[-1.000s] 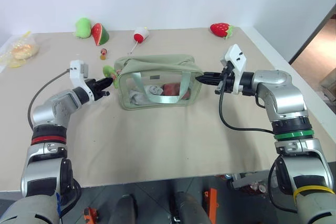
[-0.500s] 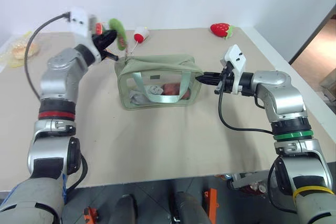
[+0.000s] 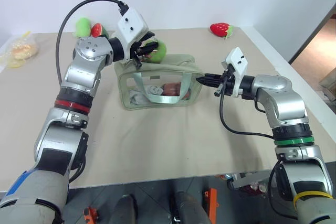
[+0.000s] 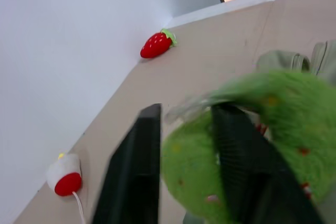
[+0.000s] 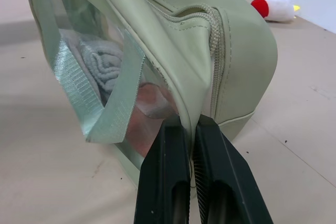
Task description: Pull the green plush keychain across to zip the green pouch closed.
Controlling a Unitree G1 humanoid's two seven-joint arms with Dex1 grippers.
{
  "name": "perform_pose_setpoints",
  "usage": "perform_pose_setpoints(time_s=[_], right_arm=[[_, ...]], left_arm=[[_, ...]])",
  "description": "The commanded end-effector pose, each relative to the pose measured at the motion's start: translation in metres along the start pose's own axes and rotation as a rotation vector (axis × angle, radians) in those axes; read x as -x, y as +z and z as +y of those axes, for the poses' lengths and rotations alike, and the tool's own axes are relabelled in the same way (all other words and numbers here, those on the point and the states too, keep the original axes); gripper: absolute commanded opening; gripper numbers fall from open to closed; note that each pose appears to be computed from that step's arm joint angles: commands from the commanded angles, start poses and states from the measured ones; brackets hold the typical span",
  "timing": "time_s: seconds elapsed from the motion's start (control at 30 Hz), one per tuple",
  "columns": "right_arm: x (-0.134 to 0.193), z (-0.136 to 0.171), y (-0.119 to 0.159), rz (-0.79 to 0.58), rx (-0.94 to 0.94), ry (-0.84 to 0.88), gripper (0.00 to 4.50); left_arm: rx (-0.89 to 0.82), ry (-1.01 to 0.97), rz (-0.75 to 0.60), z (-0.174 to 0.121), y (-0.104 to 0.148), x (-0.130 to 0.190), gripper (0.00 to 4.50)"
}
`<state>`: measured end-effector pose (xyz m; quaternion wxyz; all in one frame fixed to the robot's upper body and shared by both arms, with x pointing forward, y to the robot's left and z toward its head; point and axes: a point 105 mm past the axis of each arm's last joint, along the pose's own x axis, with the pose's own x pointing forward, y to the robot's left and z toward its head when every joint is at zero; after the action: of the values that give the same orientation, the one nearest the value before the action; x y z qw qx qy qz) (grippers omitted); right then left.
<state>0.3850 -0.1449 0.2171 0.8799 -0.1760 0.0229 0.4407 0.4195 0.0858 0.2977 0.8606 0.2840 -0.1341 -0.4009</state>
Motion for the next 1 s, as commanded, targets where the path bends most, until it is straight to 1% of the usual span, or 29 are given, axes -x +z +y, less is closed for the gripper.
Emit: perform_pose_setpoints(time_s=[0.03, 0.07, 0.1, 0.13, 0.27, 0.47, 0.57, 0.63, 0.7, 0.77, 0.87, 1.0], right_arm=[[0.002, 0.0, 0.004, -0.009, 0.007, -0.007, 0.0], [0.001, 0.0, 0.004, -0.01, 0.007, -0.006, 0.0], [0.0, 0.0, 0.004, -0.011, 0.007, -0.005, 0.0], [-0.001, 0.0, 0.005, -0.012, 0.007, -0.002, 0.0], [-0.003, 0.0, 0.005, -0.013, 0.009, 0.005, 0.0], [-0.005, 0.001, 0.006, -0.014, 0.01, 0.012, 0.0], [-0.005, 0.002, 0.006, -0.015, 0.011, 0.015, 0.0], [-0.006, 0.003, 0.006, -0.016, 0.011, 0.017, 0.0], [-0.006, 0.004, 0.006, -0.016, 0.009, 0.018, 0.0], [-0.006, 0.005, 0.005, -0.017, 0.008, 0.021, 0.0], [-0.007, 0.006, 0.005, -0.017, 0.008, 0.024, 0.0], [-0.008, 0.007, 0.007, -0.018, 0.01, 0.032, 0.0]], left_arm=[[-0.025, 0.07, -0.032, 0.021, 0.016, 0.011, 3.02], [-0.021, 0.076, -0.035, 0.023, 0.017, 0.012, 3.27], [-0.017, 0.083, -0.036, 0.026, 0.017, 0.014, 3.69], [-0.015, 0.091, -0.036, 0.028, 0.018, 0.016, 3.96], [0.006, 0.121, -0.046, 0.038, 0.021, 0.025, 3.96], [0.05, 0.063, -0.064, 0.037, 0.024, 0.047, 3.96], [0.096, 0.013, -0.088, 0.035, 0.024, 0.069, 3.96], [0.117, -0.036, -0.091, 0.027, 0.02, 0.087, 3.96], [0.176, -0.102, -0.075, 0.017, 0.011, 0.108, 3.96], [0.233, -0.14, -0.045, 0.007, -0.001, 0.123, 3.96], [0.306, -0.146, -0.017, -0.002, -0.016, 0.132, 3.96], [0.356, -0.127, -0.001, -0.006, -0.027, 0.131, 3.96]])
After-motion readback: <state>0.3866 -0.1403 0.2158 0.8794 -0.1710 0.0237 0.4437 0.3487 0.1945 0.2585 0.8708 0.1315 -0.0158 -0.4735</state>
